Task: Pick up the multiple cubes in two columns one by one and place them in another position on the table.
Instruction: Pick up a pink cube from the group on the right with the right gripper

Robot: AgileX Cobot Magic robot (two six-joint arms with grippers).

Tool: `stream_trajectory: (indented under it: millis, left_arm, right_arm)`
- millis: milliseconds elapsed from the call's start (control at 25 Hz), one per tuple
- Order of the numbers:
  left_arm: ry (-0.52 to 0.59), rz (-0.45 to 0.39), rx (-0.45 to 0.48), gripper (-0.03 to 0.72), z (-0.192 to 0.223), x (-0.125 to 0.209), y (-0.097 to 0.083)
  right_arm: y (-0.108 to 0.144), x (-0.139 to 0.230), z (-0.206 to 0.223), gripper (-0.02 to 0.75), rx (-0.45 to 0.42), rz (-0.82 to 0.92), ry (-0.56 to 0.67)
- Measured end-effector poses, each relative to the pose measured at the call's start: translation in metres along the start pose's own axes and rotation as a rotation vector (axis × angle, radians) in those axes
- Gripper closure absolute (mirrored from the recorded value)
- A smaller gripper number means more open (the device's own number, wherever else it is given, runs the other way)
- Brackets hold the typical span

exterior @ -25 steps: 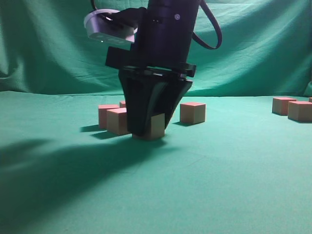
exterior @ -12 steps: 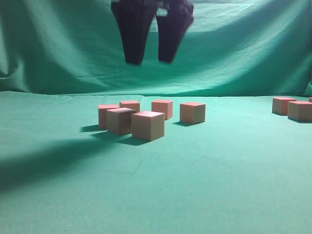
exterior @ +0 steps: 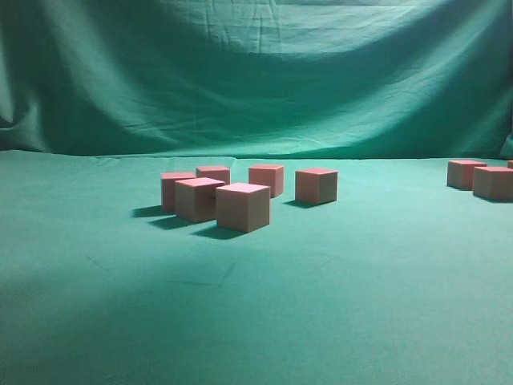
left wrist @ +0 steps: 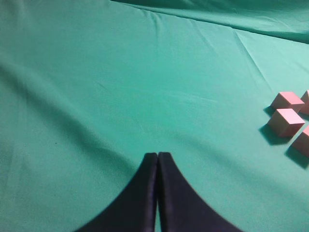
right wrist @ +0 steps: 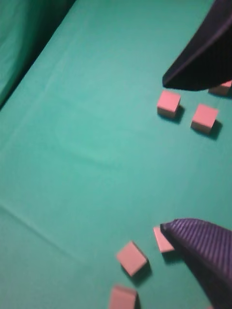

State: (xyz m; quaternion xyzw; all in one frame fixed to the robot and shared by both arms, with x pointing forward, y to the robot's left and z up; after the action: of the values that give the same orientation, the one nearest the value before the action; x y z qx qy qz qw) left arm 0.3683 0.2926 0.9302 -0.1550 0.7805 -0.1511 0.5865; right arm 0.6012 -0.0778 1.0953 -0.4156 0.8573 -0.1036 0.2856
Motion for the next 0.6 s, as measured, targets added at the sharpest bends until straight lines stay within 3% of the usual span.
stream_trajectory:
  millis: [120,240,440,600]
  left_arm:
    - [0.000,0.000,0.000,0.688,0.000,0.000,0.000]
    - [0.000,0.000,0.000,0.688,0.000,0.000,0.000]
    - [0.000,0.000,0.000,0.688,0.000,0.000,0.000]
    - [0.000,0.000,0.000,0.688,0.000,0.000,0.000]
  right_arm:
    - [-0.054,0.036,0.000,0.180,0.048,0.210,0.045]
    - [-0.081,0.087,0.025,0.180,0.030,0.376,0.168]
    - [-0.073,0.166,0.076,0.180,-0.086,0.546,0.387]
    - [-0.057,0.185,0.115,0.180,-0.130,0.596,0.380]
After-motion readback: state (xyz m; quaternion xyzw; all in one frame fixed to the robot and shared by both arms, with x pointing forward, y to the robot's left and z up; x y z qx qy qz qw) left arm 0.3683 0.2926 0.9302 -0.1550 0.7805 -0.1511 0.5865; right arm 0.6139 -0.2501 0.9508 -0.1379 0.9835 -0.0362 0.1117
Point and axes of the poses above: a point on each arm's last joint axis where the gripper is mounted, z pointing out along that axis toward the gripper, y along the wrist's bending axis when the last joint is at zero, x = y × z, the point moved 8 cm from there along z, pointing out along that axis toward the gripper, and after that the axes turned 14 degrees about -z, right-handed, at the moved point
